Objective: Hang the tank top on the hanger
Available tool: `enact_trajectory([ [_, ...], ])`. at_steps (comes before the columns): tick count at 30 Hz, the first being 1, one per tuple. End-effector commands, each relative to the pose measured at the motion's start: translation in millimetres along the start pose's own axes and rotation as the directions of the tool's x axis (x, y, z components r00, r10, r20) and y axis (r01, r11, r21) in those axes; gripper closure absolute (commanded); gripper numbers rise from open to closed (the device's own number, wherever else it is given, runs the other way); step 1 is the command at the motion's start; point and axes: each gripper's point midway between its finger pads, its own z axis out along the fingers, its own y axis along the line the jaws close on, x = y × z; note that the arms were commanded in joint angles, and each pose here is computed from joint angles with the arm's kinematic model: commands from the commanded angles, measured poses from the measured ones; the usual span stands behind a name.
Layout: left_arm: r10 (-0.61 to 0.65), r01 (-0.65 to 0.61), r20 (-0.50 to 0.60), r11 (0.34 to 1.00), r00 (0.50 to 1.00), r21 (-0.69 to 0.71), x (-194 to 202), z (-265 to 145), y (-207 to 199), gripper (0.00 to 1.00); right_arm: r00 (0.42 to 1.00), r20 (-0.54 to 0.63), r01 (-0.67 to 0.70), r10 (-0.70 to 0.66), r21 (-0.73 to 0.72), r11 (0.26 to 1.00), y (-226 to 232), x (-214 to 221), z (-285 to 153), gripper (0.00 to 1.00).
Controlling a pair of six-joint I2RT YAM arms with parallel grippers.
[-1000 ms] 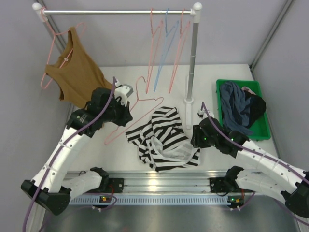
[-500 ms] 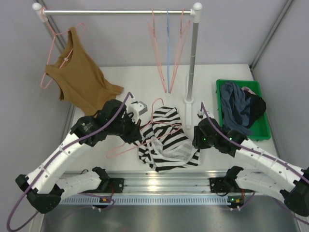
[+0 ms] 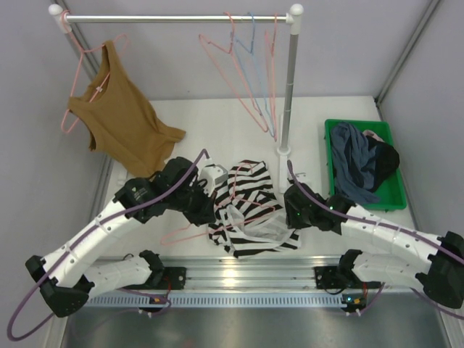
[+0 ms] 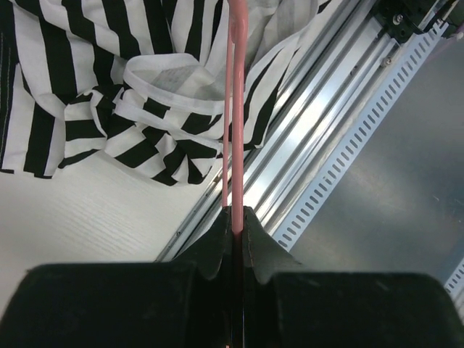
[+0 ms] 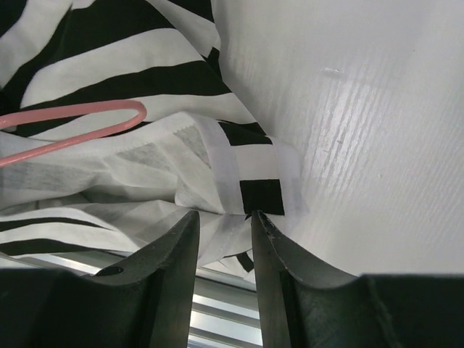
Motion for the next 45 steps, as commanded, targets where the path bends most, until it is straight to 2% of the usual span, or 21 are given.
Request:
enact_trajectory([
  [1, -0.002, 0.002, 0.003, 0.998, 1.000, 0.056, -1.4, 3.6, -12.4, 1.00, 1.000, 0.014, 0.009, -0.010, 0.066, 0.998, -3.9, -4.3, -2.5, 0.64],
  [7, 0.013, -0.013, -0.006, 0.995, 1.000, 0.094, -0.5, 14.4, -21.4, 1.00, 1.000, -0.006, 0.032, -0.031, 0.118, 0.992, -9.5, -0.9, -0.7, 0.65],
  [15, 0.025, -0.027, 0.012, 0.991, 1.000, 0.129, -3.3, 31.7, -27.9, 1.00, 0.999, 0.004, 0.050, -0.051, 0.141, 0.989, -8.6, -7.7, -8.0, 0.93],
  [18, 0.030, -0.033, 0.026, 0.990, 0.999, 0.134, -5.9, 34.9, -28.3, 1.00, 0.998, 0.008, 0.056, -0.058, 0.137, 0.989, -6.6, -10.9, -12.2, 0.98],
  [30, 0.045, -0.062, 0.076, 0.971, 0.996, 0.230, -11.3, 47.2, -41.2, 1.00, 0.995, 0.073, 0.057, -0.061, 0.061, 0.997, 16.0, -36.5, -36.1, 1.00],
  [38, 0.045, -0.082, 0.170, 0.973, 0.984, 0.215, -25.9, 62.5, -36.0, 1.00, 0.992, 0.101, 0.074, -0.076, 0.023, 0.997, 30.4, -49.9, -51.1, 1.00],
  [45, 0.029, -0.107, 0.257, 0.949, 0.966, 0.297, -32.5, 79.5, -45.0, 1.00, 0.988, 0.135, 0.075, -0.073, -0.009, 0.997, 37.7, -58.1, -66.5, 1.00],
])
